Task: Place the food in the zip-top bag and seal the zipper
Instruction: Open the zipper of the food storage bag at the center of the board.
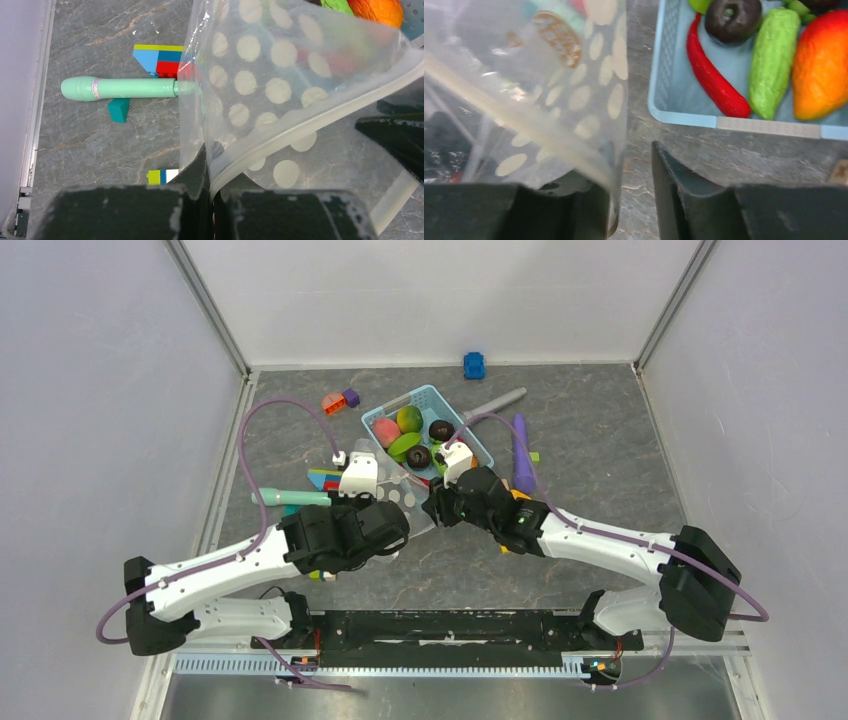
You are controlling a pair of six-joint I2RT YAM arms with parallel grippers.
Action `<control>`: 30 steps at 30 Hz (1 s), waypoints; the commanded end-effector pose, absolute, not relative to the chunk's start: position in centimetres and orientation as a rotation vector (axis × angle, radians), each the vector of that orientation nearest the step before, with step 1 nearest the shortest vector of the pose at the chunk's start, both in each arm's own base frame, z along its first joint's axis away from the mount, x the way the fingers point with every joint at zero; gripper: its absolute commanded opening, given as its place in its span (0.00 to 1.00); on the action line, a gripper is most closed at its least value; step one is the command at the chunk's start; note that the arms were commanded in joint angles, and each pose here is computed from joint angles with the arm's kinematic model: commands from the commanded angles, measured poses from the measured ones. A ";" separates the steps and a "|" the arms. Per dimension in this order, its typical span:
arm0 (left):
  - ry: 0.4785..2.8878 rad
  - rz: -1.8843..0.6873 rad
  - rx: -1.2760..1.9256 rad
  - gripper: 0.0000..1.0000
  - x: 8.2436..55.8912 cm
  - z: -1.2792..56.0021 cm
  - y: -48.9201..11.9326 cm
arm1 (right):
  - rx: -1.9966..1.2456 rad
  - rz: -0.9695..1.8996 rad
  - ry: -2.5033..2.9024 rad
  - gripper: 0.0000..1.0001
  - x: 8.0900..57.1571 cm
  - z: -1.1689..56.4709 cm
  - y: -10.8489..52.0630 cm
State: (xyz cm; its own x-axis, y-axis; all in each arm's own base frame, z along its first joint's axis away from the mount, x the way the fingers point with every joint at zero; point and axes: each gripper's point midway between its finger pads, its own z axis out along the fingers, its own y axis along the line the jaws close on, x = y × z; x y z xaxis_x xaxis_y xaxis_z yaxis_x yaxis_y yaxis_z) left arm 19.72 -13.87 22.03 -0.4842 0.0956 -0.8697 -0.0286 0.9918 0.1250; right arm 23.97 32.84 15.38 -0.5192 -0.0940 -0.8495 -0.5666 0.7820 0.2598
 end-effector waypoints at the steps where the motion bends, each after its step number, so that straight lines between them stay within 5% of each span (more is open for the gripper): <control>1: 2.036 0.122 0.035 0.02 20.5 22.3 -14.8 | -0.689 0.788 1.875 0.49 23.7 18.5 35.7; 9: 2.034 0.127 0.031 0.02 20.8 22.2 -15.1 | -0.778 0.945 1.679 0.97 22.5 23.9 37.6; 21: 2.101 0.138 0.009 0.02 22.7 21.1 -14.4 | -0.760 0.927 1.547 0.98 21.4 28.4 32.7; 30: 2.156 -0.041 0.022 0.02 24.4 20.3 -15.4 | -0.464 0.648 1.931 0.98 30.2 20.7 26.8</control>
